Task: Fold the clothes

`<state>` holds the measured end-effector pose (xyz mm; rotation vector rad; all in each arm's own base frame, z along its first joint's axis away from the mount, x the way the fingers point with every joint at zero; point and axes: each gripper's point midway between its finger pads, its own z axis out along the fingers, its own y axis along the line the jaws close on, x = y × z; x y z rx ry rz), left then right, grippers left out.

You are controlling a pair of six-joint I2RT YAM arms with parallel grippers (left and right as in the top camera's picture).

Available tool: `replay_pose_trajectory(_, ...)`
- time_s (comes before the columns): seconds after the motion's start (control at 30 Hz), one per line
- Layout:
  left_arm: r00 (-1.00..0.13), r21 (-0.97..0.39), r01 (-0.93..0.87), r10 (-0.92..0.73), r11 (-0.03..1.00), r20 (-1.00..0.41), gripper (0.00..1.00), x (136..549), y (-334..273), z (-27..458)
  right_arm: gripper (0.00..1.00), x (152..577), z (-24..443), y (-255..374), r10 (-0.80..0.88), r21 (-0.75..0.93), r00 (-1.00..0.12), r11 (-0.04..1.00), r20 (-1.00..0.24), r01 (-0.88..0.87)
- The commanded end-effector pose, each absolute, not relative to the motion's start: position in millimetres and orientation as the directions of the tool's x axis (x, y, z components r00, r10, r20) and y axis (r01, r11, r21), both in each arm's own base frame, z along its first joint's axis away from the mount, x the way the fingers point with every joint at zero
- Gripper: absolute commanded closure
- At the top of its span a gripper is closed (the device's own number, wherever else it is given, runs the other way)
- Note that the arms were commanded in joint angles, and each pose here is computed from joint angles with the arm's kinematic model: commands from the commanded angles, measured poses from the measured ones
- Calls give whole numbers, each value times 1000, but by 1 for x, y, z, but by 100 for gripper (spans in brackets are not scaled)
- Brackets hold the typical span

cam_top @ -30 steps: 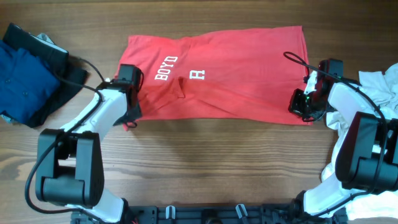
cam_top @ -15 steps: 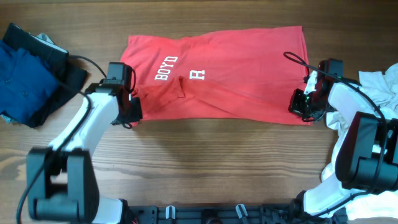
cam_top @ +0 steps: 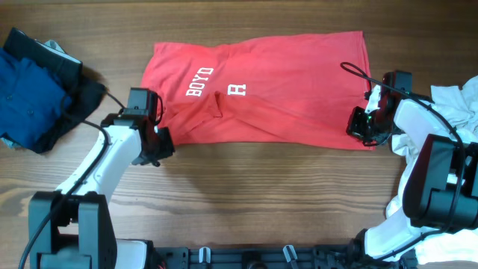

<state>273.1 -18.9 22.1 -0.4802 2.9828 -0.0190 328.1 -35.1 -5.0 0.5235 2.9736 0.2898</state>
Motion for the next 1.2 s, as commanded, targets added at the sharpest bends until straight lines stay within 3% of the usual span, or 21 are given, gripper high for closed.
replay_pose_trajectory(0.0,-925,-25,-358,-358,933,-127,65,270,-15,10,94,314,-28,-39,333,152,-943,933,-11,328)
replay_pose_trajectory(0.43,-917,43,-369,-356,928,-181,65,279,0,5,94,314,-28,-39,333,151,-943,933,-9,328)
replay_pose_trajectory(0.7,-921,57,-367,-355,928,-161,77,277,0,-2,94,313,-28,-38,333,151,-943,932,-9,328)
replay_pose_trajectory(0.9,-922,177,-361,-321,916,-216,84,279,23,2,94,313,-28,-38,333,151,-943,932,-8,328)
replay_pose_trajectory(1.0,-925,187,-352,-310,917,-217,96,279,24,3,94,313,-28,-38,333,151,-943,932,-9,328)
replay_pose_trajectory(1.17,-949,244,-270,-214,931,-231,96,284,32,6,94,314,-28,-39,333,151,-943,933,-9,328)
